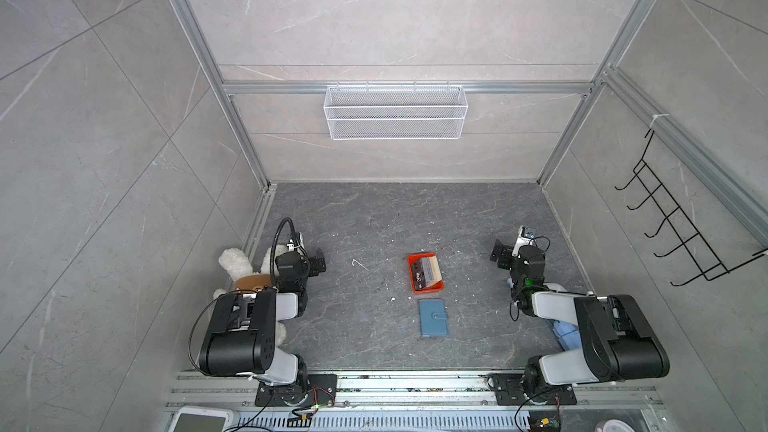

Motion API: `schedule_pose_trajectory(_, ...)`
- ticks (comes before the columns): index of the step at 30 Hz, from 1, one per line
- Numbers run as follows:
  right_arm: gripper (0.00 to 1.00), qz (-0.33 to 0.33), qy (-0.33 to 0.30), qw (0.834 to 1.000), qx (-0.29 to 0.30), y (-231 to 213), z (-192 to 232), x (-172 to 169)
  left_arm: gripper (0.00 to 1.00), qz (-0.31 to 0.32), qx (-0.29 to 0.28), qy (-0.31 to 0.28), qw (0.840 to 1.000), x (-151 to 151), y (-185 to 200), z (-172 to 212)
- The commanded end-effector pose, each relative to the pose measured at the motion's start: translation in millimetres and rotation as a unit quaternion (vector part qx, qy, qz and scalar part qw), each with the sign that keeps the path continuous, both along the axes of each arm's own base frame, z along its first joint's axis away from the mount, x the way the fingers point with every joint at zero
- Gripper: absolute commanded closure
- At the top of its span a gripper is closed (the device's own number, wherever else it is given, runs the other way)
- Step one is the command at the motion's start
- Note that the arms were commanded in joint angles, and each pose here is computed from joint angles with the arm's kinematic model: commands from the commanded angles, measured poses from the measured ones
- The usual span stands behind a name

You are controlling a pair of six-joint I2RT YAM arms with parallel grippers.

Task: Put the credit cards into the card holder

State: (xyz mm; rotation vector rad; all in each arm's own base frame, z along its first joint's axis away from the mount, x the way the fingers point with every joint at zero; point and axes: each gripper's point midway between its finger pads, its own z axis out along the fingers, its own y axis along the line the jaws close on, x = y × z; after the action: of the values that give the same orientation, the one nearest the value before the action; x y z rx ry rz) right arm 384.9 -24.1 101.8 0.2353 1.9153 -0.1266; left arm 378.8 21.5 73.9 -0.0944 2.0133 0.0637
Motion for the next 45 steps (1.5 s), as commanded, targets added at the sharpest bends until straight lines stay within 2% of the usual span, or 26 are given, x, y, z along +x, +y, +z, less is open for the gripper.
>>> schedule_pose_trajectory(1,0.00,0.008,-0.002,1.000,-0.007,3,2,3,0.00,-0.022,0.008,-0.026,0.999,6,-4,13)
schedule_pose_trajectory(4,0.00,0.057,-0.036,0.998,-0.011,18,-1,3,0.00,-0.039,0.005,-0.028,0.999,6,-9,13)
schedule_pose_trajectory(7,0.00,0.059,-0.015,0.998,-0.009,19,-6,0,0.00,-0.046,0.000,-0.028,0.999,6,-9,13)
schedule_pose_trajectory(9,0.00,0.059,-0.031,0.998,-0.009,19,-2,2,0.00,-0.046,-0.001,-0.028,0.999,6,-9,13)
schedule_pose_trajectory(26,0.00,0.058,-0.025,0.998,-0.010,19,-3,2,0.00,-0.048,-0.004,-0.026,0.999,6,-9,12)
schedule_pose_trajectory(29,0.00,0.014,-0.038,0.999,-0.008,5,-1,-4,0.00,-0.048,-0.004,-0.027,0.999,6,-9,12)
schedule_pose_trajectory(33,0.00,0.014,-0.034,0.999,-0.010,5,-2,-3,0.00,-0.047,-0.004,-0.026,0.999,6,-8,12)
schedule_pose_trajectory(37,0.00,0.102,-0.013,0.995,-0.013,33,-6,5,0.00,-0.047,-0.004,-0.027,0.999,6,-9,13)
schedule_pose_trajectory(45,0.00,0.103,-0.015,0.995,-0.012,34,-5,5,0.00,-0.046,-0.004,-0.027,0.999,6,-8,12)
